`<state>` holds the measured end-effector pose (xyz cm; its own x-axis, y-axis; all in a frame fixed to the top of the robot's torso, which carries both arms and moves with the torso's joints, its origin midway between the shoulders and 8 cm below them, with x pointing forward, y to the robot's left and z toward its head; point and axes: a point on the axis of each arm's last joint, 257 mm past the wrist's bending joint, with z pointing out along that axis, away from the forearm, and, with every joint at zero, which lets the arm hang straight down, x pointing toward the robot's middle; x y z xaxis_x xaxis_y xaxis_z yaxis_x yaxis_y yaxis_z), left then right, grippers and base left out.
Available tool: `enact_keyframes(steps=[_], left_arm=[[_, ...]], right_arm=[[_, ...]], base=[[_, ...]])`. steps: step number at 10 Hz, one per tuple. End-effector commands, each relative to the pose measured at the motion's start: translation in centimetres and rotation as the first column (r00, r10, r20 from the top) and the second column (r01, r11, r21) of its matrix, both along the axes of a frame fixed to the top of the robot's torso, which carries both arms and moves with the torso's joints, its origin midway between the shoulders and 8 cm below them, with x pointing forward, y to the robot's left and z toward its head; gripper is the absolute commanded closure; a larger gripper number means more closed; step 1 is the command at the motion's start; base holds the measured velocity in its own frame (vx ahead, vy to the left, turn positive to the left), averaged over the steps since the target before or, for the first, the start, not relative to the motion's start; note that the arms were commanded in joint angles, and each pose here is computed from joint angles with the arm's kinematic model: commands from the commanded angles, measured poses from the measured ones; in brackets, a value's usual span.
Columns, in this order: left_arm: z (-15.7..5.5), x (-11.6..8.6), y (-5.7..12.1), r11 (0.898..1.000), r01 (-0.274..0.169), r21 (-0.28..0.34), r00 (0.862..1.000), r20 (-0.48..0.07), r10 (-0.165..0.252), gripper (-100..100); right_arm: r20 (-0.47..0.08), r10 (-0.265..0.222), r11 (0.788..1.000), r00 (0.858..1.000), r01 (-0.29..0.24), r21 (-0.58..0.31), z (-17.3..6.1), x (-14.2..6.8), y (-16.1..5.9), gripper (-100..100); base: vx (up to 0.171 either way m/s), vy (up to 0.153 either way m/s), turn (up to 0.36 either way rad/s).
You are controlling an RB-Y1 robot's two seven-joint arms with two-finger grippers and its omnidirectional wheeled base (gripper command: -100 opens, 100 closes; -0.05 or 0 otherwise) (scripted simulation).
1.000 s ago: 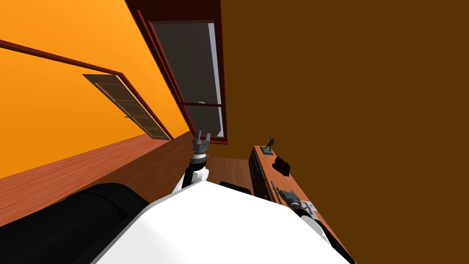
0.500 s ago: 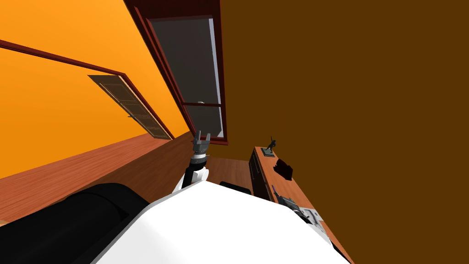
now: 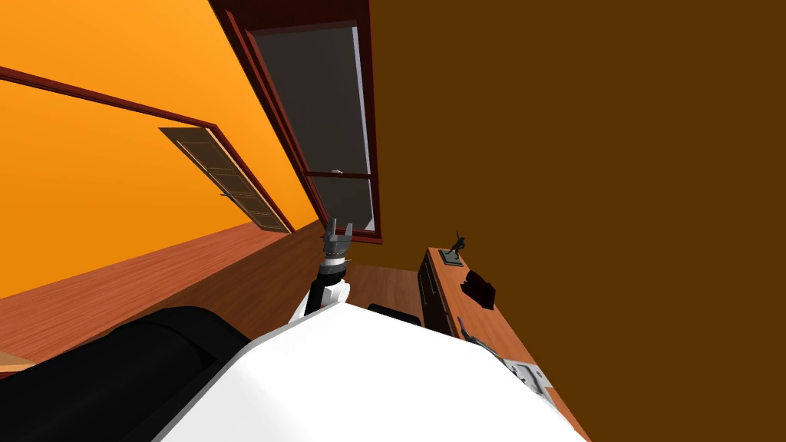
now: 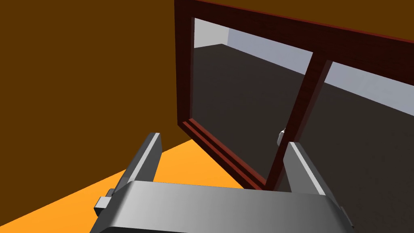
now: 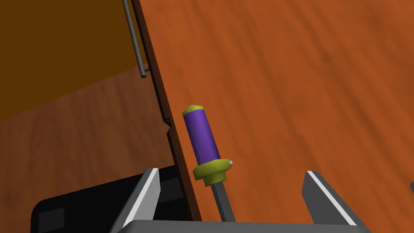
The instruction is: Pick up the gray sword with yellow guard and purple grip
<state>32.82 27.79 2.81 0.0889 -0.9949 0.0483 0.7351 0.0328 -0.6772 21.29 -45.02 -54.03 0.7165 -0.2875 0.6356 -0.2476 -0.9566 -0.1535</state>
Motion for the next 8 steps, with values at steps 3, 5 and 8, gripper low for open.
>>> enact_keyframes(steps=[3,5,8], left_arm=[[0.0,0.0,0.0,1.0,0.0,0.0,1.0,0.0,0.0,0],[0.0,0.0,0.0,1.0,0.0,0.0,1.0,0.0,0.0,0],[0.0,0.0,0.0,1.0,0.0,0.0,1.0,0.0,0.0,0]], right_arm=[[-0.019,-0.073,0.987,0.997,0.075,0.139,-1.2,-1.9,0.8,-100],[-0.026,-0.097,0.978,0.995,0.1,0.181,-1.5,-2.4,1.1,-100],[-0.023,-0.085,0.981,0.996,0.088,0.171,-2.4,-1.1,2.7,-100]], base=[[0.054,-0.016,0.038],[0.032,0.004,0.021],[0.003,-0.017,-0.016]])
